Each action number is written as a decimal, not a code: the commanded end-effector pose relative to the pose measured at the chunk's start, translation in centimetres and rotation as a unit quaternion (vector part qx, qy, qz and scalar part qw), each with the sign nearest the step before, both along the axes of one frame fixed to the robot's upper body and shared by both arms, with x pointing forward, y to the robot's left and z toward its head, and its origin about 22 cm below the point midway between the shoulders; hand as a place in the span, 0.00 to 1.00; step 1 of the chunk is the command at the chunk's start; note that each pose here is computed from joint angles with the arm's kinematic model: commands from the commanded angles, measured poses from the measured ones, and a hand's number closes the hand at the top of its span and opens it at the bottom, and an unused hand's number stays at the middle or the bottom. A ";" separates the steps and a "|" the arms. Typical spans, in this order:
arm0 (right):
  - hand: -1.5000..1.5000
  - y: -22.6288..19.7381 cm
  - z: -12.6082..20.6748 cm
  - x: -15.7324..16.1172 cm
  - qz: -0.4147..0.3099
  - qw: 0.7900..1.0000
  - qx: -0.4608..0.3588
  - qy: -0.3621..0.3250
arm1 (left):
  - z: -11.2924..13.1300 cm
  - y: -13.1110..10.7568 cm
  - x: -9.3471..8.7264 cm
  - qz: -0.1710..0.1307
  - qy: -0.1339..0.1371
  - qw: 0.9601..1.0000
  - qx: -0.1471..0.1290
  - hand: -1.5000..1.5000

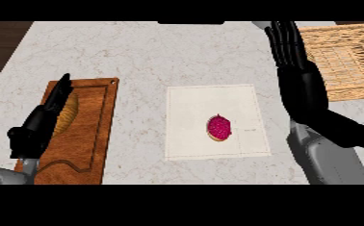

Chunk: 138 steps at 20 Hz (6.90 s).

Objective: Pick the cupcake from the placemat and place it in the basket

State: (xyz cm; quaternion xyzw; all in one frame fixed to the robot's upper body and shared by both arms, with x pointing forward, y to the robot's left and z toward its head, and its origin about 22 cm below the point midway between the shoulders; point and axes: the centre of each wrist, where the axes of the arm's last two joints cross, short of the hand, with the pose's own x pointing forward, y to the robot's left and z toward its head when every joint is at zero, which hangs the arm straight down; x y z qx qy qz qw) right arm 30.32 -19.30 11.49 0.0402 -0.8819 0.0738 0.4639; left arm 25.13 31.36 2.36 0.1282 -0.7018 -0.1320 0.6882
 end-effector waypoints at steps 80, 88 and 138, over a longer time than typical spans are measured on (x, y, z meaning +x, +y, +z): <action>0.00 8.8 -1.9 -5.3 -0.131 0.741 -0.584 0.304 | -0.5 -6.8 0.6 0.032 -0.051 0.983 -0.175 0.50; 0.00 9.6 -3.8 -5.6 -0.128 0.719 -0.598 0.329 | 2.4 -7.2 -0.8 0.044 -0.051 0.984 -0.167 0.50; 1.00 -3.9 -16.7 -5.3 -0.067 0.728 -0.662 0.169 | 1.2 -8.8 0.7 0.037 -0.051 0.983 -0.173 0.50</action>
